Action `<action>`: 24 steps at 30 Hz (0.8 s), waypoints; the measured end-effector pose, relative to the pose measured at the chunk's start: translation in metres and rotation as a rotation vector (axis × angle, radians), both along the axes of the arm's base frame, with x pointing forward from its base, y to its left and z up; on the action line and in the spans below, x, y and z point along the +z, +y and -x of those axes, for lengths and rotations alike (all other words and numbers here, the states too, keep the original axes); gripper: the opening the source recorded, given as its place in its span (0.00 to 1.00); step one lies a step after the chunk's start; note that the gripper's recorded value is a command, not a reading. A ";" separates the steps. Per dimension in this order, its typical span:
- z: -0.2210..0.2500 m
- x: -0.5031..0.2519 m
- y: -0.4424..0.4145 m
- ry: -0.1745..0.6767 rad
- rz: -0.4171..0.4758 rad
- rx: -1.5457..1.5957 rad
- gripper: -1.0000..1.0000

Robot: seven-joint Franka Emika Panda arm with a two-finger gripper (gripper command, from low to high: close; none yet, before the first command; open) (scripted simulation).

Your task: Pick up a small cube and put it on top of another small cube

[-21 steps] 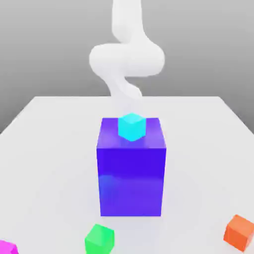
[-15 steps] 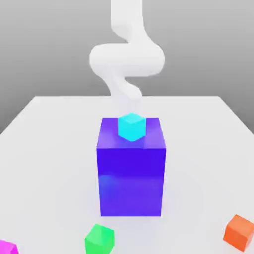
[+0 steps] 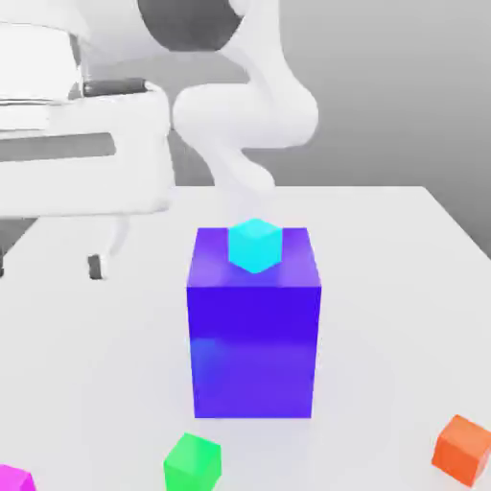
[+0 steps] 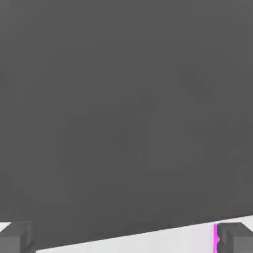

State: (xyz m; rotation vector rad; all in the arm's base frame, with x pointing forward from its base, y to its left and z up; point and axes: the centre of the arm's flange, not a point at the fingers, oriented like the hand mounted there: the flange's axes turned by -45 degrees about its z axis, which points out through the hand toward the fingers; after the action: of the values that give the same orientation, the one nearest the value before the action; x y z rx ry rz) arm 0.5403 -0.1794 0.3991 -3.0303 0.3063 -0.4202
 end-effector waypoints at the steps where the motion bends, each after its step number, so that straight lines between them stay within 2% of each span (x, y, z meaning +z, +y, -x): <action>1: -0.002 -0.016 -0.007 0.022 0.000 -0.006 0.50; 12: 0.017 -0.195 -0.089 0.261 0.024 -0.082 0.50; 16: 0.021 -0.260 -0.096 0.280 0.028 -0.087 0.50; 17: 0.021 -0.268 -0.096 0.280 0.027 -0.087 0.00; 24: 0.021 -0.266 -0.096 0.281 0.026 -0.087 0.00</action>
State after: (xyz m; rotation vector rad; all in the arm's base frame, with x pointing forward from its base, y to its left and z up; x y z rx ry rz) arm 0.5191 -0.2752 0.1328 -3.1082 0.4529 -0.0001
